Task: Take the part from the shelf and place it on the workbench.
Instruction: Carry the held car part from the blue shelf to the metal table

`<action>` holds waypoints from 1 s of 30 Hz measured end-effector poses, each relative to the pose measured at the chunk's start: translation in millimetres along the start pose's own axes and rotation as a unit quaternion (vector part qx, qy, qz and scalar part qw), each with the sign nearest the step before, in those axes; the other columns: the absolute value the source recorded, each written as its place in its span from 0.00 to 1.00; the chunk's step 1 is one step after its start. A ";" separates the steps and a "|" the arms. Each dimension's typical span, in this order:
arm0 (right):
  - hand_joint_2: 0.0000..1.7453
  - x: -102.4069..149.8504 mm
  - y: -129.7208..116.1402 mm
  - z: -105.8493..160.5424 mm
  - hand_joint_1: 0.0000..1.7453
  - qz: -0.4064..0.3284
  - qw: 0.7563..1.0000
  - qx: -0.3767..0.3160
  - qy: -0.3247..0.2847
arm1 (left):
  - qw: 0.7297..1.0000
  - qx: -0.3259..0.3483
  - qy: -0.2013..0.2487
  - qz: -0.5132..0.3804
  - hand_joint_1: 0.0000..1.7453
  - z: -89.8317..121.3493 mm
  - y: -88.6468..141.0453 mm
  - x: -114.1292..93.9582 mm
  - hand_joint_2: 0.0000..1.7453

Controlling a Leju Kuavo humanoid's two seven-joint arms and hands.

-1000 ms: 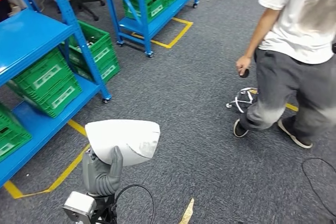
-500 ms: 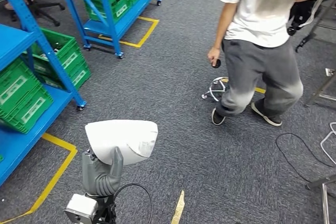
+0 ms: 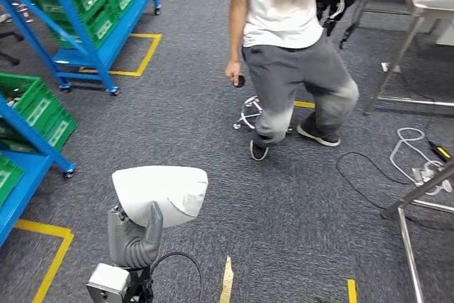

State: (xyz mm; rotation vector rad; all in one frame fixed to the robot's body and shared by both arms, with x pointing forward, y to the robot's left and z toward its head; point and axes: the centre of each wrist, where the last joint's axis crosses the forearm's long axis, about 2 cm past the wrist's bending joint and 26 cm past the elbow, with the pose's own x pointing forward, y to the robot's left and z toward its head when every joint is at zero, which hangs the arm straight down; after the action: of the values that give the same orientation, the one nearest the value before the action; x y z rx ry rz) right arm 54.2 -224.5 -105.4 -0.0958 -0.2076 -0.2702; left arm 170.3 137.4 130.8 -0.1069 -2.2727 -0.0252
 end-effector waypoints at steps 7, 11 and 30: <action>0.00 -1.2 1.6 0.4 0.00 0.005 1.000 0.012 -0.005 | 0.999 0.026 0.005 -0.018 1.00 3.7 3.3 0.4 1.00; 0.00 2.3 2.5 0.2 0.00 0.026 0.999 0.020 -0.004 | 0.998 0.050 0.012 -0.029 1.00 6.4 6.6 1.2 1.00; 0.00 6.3 -1.8 -1.5 0.00 0.063 0.996 0.044 -0.033 | 0.997 0.068 0.026 -0.025 1.00 15.2 14.3 5.6 1.00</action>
State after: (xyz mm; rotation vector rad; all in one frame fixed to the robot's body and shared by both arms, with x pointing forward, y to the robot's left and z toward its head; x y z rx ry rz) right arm 59.9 -228.0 -105.3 -0.0296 -0.2772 -0.1312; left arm 156.4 152.8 125.1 0.0221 -2.2181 0.0993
